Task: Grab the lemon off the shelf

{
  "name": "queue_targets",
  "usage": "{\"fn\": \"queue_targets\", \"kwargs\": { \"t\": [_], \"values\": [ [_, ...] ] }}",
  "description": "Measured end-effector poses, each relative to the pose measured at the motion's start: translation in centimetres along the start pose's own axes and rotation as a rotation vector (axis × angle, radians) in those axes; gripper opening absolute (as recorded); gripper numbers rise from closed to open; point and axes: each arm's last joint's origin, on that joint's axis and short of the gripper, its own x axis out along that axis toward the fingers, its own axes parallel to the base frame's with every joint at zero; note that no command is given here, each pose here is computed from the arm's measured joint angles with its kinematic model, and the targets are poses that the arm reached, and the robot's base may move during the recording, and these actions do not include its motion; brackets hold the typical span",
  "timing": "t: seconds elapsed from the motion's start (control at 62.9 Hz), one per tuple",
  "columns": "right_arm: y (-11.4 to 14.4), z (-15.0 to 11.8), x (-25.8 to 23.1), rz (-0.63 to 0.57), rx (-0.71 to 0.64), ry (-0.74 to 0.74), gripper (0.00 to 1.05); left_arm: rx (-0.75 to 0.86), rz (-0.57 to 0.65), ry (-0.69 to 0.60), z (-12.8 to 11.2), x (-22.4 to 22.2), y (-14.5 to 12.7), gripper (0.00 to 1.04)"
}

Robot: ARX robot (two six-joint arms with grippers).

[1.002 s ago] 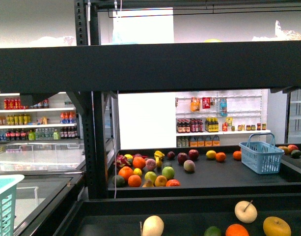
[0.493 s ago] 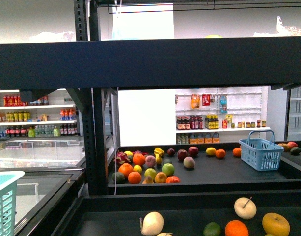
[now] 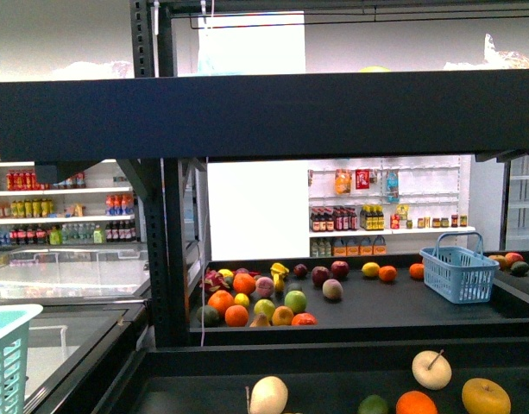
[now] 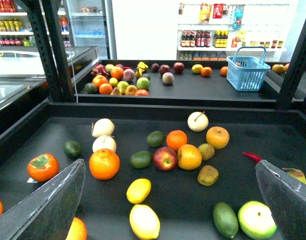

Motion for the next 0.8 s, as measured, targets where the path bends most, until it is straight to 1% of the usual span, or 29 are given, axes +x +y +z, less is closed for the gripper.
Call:
{"fn": "queue_targets", "kwargs": {
  "t": [0.08, 0.111, 0.143, 0.175, 0.223, 0.239, 0.27, 0.286, 0.334, 0.35, 0.429, 0.461, 0.557, 0.604, 0.62, 0.684, 0.795],
  "values": [
    [0.0, 0.0, 0.0, 0.000, 0.000, 0.000, 1.02, 0.007, 0.008, -0.009, 0.1, 0.3, -0.2, 0.96],
    [0.0, 0.0, 0.0, 0.000, 0.000, 0.000, 1.02, 0.009, 0.017, -0.009, 0.1, 0.4, -0.2, 0.90],
    [0.0, 0.0, 0.0, 0.000, 0.000, 0.000, 1.02, 0.008, 0.030, -0.010, 0.1, 0.4, -0.1, 0.81],
    [0.0, 0.0, 0.0, 0.000, 0.000, 0.000, 1.02, 0.006, 0.037, -0.009, 0.1, 0.5, 0.0, 0.76],
    [0.0, 0.0, 0.0, 0.000, 0.000, 0.000, 1.02, 0.005, 0.052, -0.009, 0.1, 0.6, 0.4, 0.65],
    [0.0, 0.0, 0.0, 0.000, 0.000, 0.000, 1.02, 0.006, 0.054, -0.008, 0.1, 0.6, 0.4, 0.63],
    [0.0, 0.0, 0.0, 0.000, 0.000, 0.000, 1.02, 0.007, 0.057, -0.008, 0.1, 0.7, 0.5, 0.56],
    [0.0, 0.0, 0.0, 0.000, 0.000, 0.000, 1.02, 0.011, 0.058, -0.007, 0.1, 0.7, 0.5, 0.54],
    [0.0, 0.0, 0.0, 0.000, 0.000, 0.000, 1.02, 0.029, 0.066, -0.008, 0.1, 0.7, 0.6, 0.44],
    [0.0, 0.0, 0.0, 0.000, 0.000, 0.000, 1.02, 0.029, 0.067, -0.008, 0.1, 0.7, 0.6, 0.43],
    [0.0, 0.0, 0.0, 0.000, 0.000, 0.000, 1.02, 0.040, 0.080, 0.001, -0.1, 0.6, 0.7, 0.27],
    [0.0, 0.0, 0.0, 0.000, 0.000, 0.000, 1.02, 0.038, 0.083, 0.002, -0.2, 0.6, 0.6, 0.24],
    [0.0, 0.0, 0.0, 0.000, 0.000, 0.000, 1.02, 0.070, 0.072, 0.023, -0.6, 0.3, 0.1, 0.20],
    [0.0, 0.0, 0.0, 0.000, 0.000, 0.000, 1.02, 0.060, 0.070, 0.049, -1.1, 0.1, -0.1, 0.15],
    [0.0, 0.0, 0.0, 0.000, 0.000, 0.000, 1.02, 0.085, 0.069, 0.054, -1.3, 0.0, -0.3, 0.13],
    [0.0, 0.0, 0.0, 0.000, 0.000, 0.000, 1.02, 0.146, 0.059, 0.074, -1.9, -0.1, -0.9, 0.12],
    [0.0, 0.0, 0.0, 0.000, 0.000, 0.000, 1.02, 0.231, 0.022, 0.137, -4.2, -1.1, -2.5, 0.12]
  ]
}}
